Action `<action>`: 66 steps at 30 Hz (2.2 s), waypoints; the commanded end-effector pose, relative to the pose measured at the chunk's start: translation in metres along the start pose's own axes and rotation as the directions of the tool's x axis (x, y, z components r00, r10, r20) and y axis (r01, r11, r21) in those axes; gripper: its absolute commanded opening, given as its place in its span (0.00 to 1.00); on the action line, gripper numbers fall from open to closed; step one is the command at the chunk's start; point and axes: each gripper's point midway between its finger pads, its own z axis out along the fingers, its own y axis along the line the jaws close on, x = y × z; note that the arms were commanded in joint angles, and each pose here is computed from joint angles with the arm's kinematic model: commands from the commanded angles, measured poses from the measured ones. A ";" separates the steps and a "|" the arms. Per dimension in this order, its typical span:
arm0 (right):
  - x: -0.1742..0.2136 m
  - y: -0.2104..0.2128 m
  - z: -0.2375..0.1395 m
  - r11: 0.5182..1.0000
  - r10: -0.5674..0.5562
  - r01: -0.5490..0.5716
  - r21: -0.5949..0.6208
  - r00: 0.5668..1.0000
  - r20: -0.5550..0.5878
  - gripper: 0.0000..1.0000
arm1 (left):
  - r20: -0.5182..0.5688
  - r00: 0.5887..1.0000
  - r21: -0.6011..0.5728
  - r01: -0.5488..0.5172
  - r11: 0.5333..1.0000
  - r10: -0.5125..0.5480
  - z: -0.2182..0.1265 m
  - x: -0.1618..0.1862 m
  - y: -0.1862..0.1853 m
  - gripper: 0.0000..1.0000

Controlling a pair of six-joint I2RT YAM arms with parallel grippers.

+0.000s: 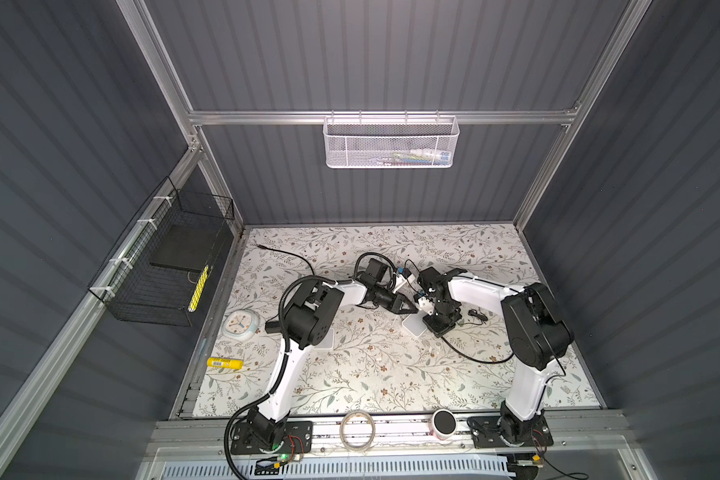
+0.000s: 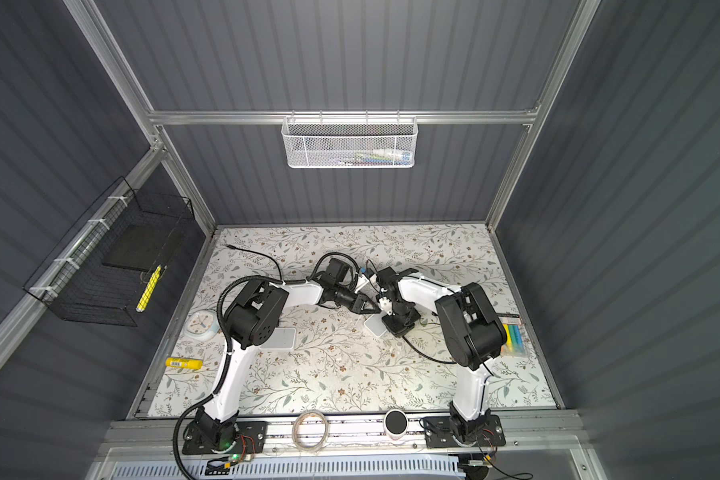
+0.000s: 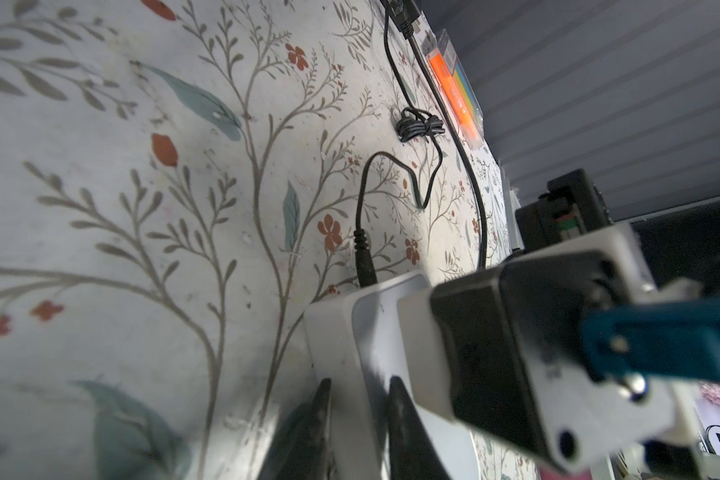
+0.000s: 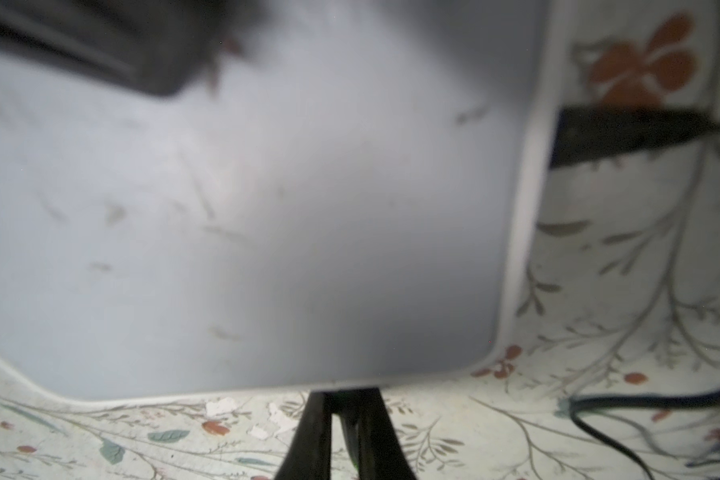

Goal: Insert the plug into the switch port

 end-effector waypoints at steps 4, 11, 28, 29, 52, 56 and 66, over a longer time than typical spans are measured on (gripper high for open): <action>-0.196 0.001 -0.113 0.994 -0.110 0.088 0.068 0.686 0.720 0.00 | -0.338 0.919 0.117 0.255 0.960 -0.203 0.065 0.123 -0.042 0.22; -0.198 0.007 -0.127 0.995 -0.093 0.093 0.042 0.649 0.755 0.00 | -0.344 0.916 0.121 0.261 0.958 -0.206 0.067 0.126 -0.043 0.22; -0.129 0.001 -0.102 0.997 0.062 -0.071 -0.018 0.681 0.729 0.15 | -0.104 0.926 -0.194 0.340 0.920 -0.364 -0.002 0.078 0.031 0.30; -0.122 0.000 -0.097 0.996 0.070 -0.085 -0.015 0.691 0.720 0.16 | -0.095 0.928 -0.208 0.334 0.919 -0.359 -0.006 0.073 0.034 0.31; -0.019 -0.072 -0.176 0.903 0.191 -0.430 0.014 0.431 0.882 0.56 | 0.474 0.870 -0.725 0.295 0.622 0.139 -0.279 -0.063 0.026 0.85; 0.015 -0.104 -0.204 0.827 0.209 -0.561 -0.032 0.254 0.944 0.74 | 0.568 0.747 -0.809 0.428 0.403 0.346 -0.356 -0.048 -0.002 1.00; 0.073 -0.164 -0.167 0.600 0.263 -0.787 -0.146 0.021 0.965 0.98 | 0.478 0.743 -0.785 0.601 -0.151 0.468 -0.441 0.063 0.003 1.00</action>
